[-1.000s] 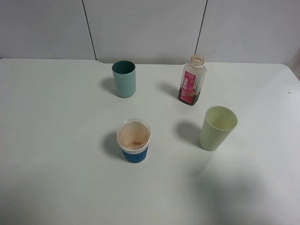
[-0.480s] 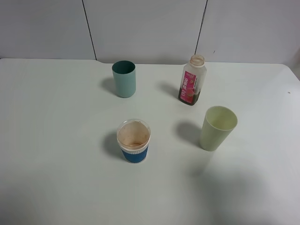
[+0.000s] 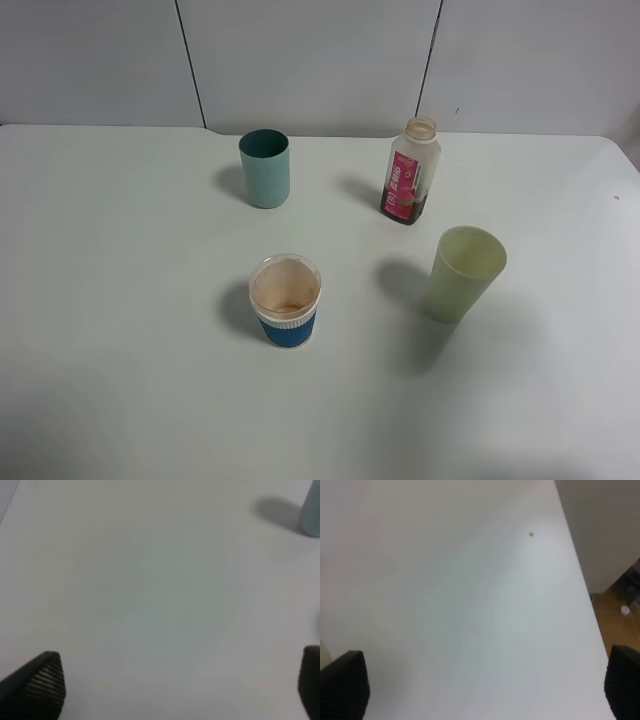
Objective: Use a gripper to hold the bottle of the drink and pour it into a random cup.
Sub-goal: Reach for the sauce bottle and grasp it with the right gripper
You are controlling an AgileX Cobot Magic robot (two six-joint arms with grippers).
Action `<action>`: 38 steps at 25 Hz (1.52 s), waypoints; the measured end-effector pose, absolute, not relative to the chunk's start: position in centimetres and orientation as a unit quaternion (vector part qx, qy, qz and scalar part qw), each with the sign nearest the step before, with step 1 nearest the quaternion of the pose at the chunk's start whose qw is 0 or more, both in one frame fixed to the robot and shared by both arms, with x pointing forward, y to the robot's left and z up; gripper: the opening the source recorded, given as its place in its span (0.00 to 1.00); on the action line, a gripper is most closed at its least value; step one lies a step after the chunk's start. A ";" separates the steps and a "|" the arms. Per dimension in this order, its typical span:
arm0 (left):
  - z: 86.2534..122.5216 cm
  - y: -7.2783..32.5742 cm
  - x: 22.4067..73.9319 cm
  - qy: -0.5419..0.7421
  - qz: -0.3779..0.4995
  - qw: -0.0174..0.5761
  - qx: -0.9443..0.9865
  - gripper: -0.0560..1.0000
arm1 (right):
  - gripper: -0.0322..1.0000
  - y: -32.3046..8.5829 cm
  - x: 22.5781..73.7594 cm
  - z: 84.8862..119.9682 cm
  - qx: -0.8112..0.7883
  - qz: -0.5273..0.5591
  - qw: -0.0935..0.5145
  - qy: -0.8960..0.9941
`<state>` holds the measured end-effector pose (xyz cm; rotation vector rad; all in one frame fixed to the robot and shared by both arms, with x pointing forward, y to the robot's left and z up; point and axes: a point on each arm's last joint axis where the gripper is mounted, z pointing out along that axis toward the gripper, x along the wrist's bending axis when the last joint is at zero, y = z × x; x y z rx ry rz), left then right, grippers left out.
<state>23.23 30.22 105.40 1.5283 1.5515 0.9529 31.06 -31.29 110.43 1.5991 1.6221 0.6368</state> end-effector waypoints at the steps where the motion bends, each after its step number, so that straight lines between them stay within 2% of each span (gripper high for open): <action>1: 105.4 30.2 23.2 0.606 0.372 0.373 0.597 0.93 | 0.93 -31.3 31.9 110.3 0.626 0.245 0.374 0.639; 11: 105.4 30.2 23.2 0.606 0.372 0.373 0.597 0.93 | 0.93 -31.5 40.5 107.8 0.616 0.214 0.349 0.673; 22: 105.4 30.2 23.2 0.606 0.372 0.373 0.597 0.93 | 0.93 -32.0 46.7 104.4 0.631 0.216 0.367 0.648; 31: 105.4 30.2 23.2 0.606 0.372 0.373 0.597 0.93 | 0.93 -30.2 48.6 102.2 0.566 0.239 0.403 0.679; 38: 105.4 30.2 23.2 0.606 0.372 0.373 0.597 0.93 | 0.93 -29.2 49.4 99.9 0.511 0.284 0.360 0.727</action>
